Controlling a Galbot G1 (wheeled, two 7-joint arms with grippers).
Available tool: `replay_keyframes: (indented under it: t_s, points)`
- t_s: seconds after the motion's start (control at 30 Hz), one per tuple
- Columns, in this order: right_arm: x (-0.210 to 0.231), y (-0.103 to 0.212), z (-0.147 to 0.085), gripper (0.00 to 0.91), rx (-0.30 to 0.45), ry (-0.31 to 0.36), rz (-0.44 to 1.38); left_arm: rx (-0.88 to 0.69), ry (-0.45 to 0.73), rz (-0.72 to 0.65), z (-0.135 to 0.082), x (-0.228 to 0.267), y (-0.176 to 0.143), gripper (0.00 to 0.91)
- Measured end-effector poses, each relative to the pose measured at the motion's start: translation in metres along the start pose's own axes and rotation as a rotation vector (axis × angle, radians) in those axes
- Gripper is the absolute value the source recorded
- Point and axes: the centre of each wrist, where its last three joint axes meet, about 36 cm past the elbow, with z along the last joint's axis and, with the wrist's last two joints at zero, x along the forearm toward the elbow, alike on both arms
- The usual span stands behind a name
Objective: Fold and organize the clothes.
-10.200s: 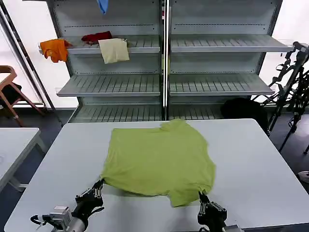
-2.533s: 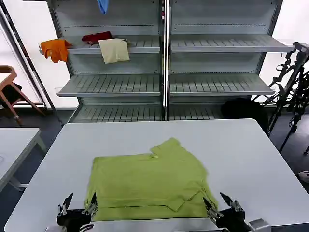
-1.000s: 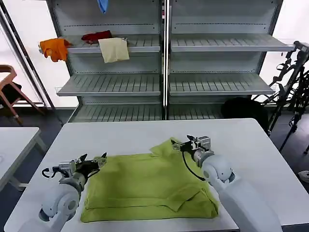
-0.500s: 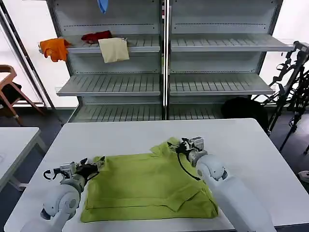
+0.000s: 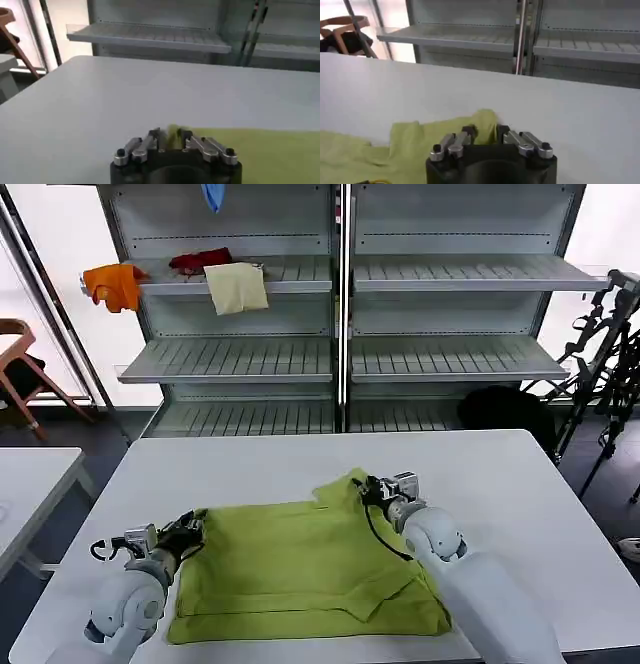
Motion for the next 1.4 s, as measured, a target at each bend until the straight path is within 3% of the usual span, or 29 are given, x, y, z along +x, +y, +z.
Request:
replay_keyframes:
  t_s: [0.63, 1.4]
  points:
    - [0.029, 0.000, -0.013, 0.000, 0.005, -0.061, -0.006, -0.016, -0.078, -0.011, -0.010, 0.013, -0.002, 0.000]
    - [0.124, -0.013, -0.009, 0.000, 0.054, -0.121, -0.040, -0.117, -0.135, 0.011, -0.013, 0.078, -0.020, 0.000]
